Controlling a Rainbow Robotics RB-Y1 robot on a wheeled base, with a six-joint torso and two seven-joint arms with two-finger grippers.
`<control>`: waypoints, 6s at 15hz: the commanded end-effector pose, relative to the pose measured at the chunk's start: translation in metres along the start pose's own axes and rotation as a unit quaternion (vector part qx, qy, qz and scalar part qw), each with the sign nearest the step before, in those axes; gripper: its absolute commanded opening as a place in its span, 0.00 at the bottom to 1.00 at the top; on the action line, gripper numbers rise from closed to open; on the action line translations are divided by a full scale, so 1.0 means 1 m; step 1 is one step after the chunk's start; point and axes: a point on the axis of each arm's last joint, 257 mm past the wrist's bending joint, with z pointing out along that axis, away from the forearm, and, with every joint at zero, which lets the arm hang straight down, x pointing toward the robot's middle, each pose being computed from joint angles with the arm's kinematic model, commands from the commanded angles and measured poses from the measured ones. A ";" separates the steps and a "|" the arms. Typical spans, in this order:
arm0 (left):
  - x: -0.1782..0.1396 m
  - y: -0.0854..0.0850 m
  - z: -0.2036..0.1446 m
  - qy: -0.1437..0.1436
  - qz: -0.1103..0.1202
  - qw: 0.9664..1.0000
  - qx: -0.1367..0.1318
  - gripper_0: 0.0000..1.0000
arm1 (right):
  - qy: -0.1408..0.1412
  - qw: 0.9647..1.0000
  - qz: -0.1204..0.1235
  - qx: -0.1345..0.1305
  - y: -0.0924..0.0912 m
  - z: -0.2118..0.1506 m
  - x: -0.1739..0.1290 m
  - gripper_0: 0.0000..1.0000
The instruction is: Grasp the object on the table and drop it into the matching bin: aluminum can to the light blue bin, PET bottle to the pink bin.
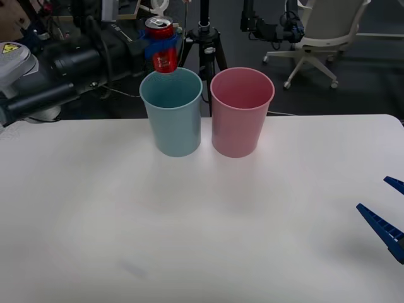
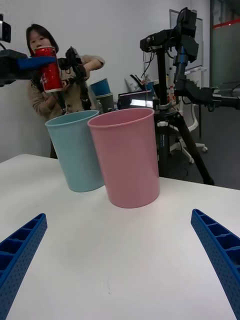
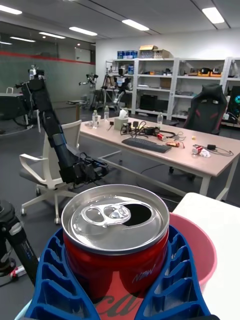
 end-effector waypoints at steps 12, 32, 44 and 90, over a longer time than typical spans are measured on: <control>0.035 0.016 0.034 0.023 0.004 0.999 -0.035 0.00 | 0.000 1.000 0.000 0.000 0.000 0.000 0.000 1.00; 0.044 0.032 0.029 0.032 -0.001 0.998 -0.056 1.00 | 0.000 1.000 0.000 0.000 0.000 0.000 0.000 1.00; 0.027 0.023 0.023 0.019 -0.006 0.999 -0.030 1.00 | 0.000 1.000 0.000 0.000 0.000 0.000 0.000 1.00; 0.152 -0.082 -0.370 0.057 -0.026 0.990 -0.130 1.00 | 0.000 1.000 0.000 0.000 0.000 0.000 0.000 1.00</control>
